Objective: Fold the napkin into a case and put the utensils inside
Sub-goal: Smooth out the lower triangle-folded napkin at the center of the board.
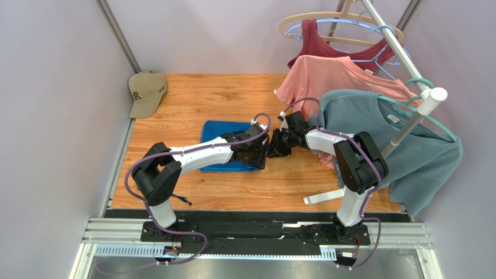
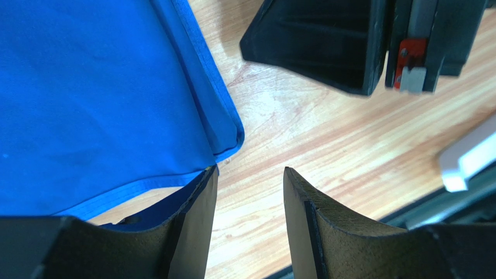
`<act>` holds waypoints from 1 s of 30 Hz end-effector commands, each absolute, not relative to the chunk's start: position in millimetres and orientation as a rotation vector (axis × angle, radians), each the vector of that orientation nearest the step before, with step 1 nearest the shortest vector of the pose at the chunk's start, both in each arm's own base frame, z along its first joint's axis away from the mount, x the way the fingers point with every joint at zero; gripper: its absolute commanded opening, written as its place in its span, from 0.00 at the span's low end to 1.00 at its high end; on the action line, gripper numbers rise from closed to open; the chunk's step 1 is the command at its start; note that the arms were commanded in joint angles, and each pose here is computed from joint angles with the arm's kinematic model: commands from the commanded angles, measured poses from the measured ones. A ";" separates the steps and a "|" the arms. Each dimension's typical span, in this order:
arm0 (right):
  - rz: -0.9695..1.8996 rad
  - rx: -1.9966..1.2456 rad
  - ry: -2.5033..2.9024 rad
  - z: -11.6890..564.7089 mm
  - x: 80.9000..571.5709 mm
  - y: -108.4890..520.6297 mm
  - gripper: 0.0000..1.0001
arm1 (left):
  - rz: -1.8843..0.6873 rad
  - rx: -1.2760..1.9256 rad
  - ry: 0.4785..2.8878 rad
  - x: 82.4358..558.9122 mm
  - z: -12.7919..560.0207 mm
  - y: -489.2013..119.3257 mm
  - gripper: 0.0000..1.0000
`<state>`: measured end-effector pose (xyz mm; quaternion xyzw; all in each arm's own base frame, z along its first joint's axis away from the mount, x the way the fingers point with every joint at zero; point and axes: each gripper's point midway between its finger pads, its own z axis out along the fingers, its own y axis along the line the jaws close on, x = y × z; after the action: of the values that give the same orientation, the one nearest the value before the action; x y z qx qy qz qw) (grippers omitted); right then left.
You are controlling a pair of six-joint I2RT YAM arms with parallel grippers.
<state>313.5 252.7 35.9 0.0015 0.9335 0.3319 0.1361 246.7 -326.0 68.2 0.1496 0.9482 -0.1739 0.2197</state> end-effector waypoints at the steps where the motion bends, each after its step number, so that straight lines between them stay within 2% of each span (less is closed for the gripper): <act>1: 1.123 -0.065 2.538 71.5 322.9 276.2 0.23 | -0.319 0.363 2.560 265.5 69.0 -313.5 0.54; 5: 1.156 -0.063 2.562 60.4 316.0 279.3 0.22 | -0.293 0.358 2.540 266.8 70.6 -308.7 0.54; 9: 1.218 -0.047 2.569 52.8 311.9 284.9 0.15 | -0.216 0.358 2.574 267.9 61.5 -302.4 0.52; 15: 1.232 -0.055 2.563 49.9 312.0 288.7 0.14 | -0.220 0.363 2.632 262.4 43.6 -306.8 0.51; 19: 1.222 -0.063 2.580 43.2 307.7 291.5 0.13 | -0.214 0.361 2.626 264.6 42.5 -307.4 0.45; 22: 1.203 -0.052 2.607 31.3 305.3 290.9 0.13 | -0.217 0.370 2.625 266.0 43.1 -309.6 0.38; 26: 1.177 -0.037 2.626 20.5 304.5 287.4 0.12 | -0.260 0.368 2.611 266.6 53.5 -315.2 0.12; 30: 1.173 -0.037 2.642 14.7 301.9 288.6 0.07 | -0.338 0.369 2.605 262.6 64.0 -323.8 0.03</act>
<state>298.7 287.1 20.6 -0.0096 0.9065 0.4064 0.1138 258.3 -305.0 35.2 0.1364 0.9619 -0.0783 0.2235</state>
